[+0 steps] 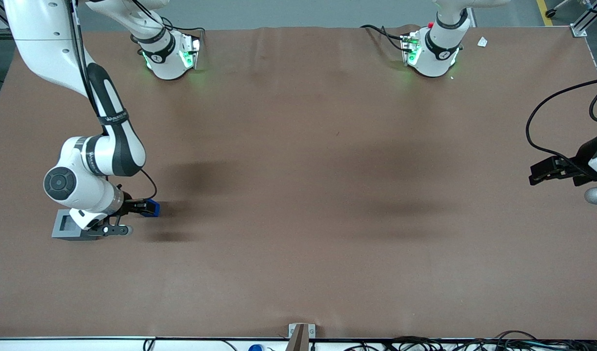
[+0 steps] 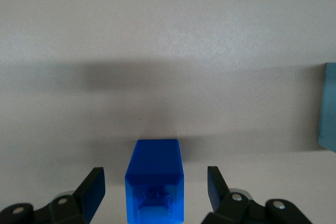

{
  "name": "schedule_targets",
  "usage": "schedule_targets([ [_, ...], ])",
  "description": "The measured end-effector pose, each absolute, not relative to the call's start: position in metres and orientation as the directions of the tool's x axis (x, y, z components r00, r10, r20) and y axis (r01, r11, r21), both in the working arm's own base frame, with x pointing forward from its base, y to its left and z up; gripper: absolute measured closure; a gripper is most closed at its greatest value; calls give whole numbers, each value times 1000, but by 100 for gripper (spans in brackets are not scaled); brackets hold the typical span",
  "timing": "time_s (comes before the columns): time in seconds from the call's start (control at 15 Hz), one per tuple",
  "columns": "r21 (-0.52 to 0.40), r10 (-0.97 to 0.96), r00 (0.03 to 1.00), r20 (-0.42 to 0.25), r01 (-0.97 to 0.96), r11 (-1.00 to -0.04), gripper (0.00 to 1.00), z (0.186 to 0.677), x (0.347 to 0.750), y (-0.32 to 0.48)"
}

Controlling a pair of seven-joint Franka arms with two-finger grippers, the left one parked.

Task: Insert blue part into gray base with right arm
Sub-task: 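Lift the blue block and carry it over the gray base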

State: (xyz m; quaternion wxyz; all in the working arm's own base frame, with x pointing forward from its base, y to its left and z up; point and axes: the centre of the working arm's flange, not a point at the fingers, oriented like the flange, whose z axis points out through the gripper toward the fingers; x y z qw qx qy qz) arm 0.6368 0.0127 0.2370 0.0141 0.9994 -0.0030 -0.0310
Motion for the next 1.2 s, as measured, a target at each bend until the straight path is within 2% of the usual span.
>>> schedule_targets([
  [0.33,30,-7,996,-86,-5,-1000,14,226,633,13],
  [0.6,30,-5,995,-101,-2,-1000,22,221,629,14],
  [0.67,29,-1,994,-106,2,-1000,27,220,627,16],
  [0.8,29,8,993,-114,11,-1000,48,218,625,22],
  [1.2,29,10,991,-131,14,-999,49,221,625,23],
])
